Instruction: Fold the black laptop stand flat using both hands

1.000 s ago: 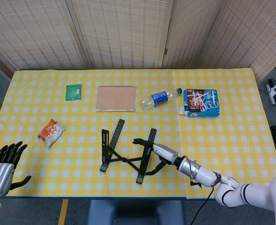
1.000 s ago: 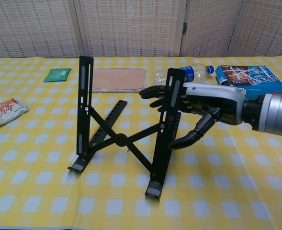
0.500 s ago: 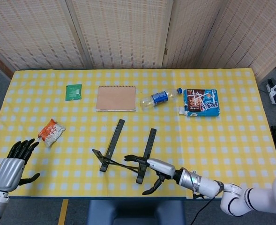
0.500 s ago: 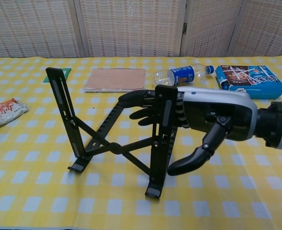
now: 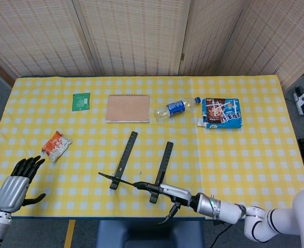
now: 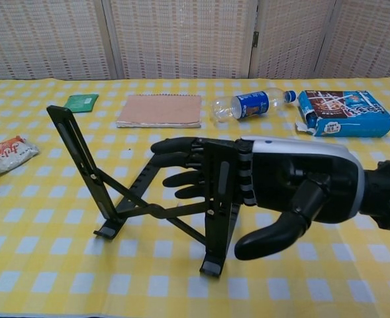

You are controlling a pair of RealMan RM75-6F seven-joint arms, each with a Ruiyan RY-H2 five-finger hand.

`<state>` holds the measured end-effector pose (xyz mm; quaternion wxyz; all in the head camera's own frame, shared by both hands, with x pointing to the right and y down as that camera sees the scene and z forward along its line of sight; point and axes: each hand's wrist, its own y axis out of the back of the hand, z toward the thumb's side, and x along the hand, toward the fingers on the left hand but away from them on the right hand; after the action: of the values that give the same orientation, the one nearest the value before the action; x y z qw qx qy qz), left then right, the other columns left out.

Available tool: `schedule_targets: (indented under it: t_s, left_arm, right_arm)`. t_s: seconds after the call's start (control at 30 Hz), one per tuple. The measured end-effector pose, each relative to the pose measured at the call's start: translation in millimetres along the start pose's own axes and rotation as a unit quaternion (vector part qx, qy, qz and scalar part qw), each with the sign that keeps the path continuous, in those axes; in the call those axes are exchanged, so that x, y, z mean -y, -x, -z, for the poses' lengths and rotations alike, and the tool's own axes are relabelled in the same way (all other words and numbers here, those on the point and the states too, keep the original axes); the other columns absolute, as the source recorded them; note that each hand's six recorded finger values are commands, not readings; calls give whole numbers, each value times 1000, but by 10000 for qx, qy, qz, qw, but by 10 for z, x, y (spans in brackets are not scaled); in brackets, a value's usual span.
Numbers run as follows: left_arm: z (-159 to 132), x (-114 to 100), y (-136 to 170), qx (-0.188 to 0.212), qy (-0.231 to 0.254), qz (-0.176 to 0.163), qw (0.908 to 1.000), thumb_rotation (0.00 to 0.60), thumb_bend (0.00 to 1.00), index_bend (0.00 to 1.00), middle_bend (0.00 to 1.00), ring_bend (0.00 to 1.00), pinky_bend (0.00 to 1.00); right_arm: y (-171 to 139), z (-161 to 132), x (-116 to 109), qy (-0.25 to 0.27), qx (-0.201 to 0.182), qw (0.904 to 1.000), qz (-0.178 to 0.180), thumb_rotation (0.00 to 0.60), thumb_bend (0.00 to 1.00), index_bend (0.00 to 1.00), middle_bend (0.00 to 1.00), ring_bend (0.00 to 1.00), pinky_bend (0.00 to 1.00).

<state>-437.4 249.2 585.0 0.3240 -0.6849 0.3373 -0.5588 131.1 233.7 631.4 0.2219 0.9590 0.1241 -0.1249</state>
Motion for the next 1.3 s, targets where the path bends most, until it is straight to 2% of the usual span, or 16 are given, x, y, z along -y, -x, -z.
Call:
schedule_targets:
  t_s: [0.23, 0.43, 0.77, 1.3]
  left_arm:
    - [30, 38, 12, -50, 14, 49, 10000, 600, 195, 84, 72, 54, 0]
    - [31, 54, 4, -47, 21, 74, 10000, 600, 195, 82, 72, 54, 0]
    - [9, 97, 4, -32, 35, 156, 9999, 600, 195, 75, 72, 53, 0]
    - [12, 105, 16, -32, 47, 202, 9998, 600, 195, 71, 72, 51, 0]
  right_arm:
    - [-53, -2, -13, -17, -124, 9999, 40, 567, 150, 0, 0, 7, 0]
    - [-212, 30, -92, 137, -208, 9990, 363, 568, 150, 0, 0, 1, 0]
    - [-295, 280, -185, 852, -59, 9942, 646, 568, 151, 0, 0, 0, 0]
    - [-193, 633, -59, 1680, 107, 9848, 439, 570, 150, 0, 0, 0, 0]
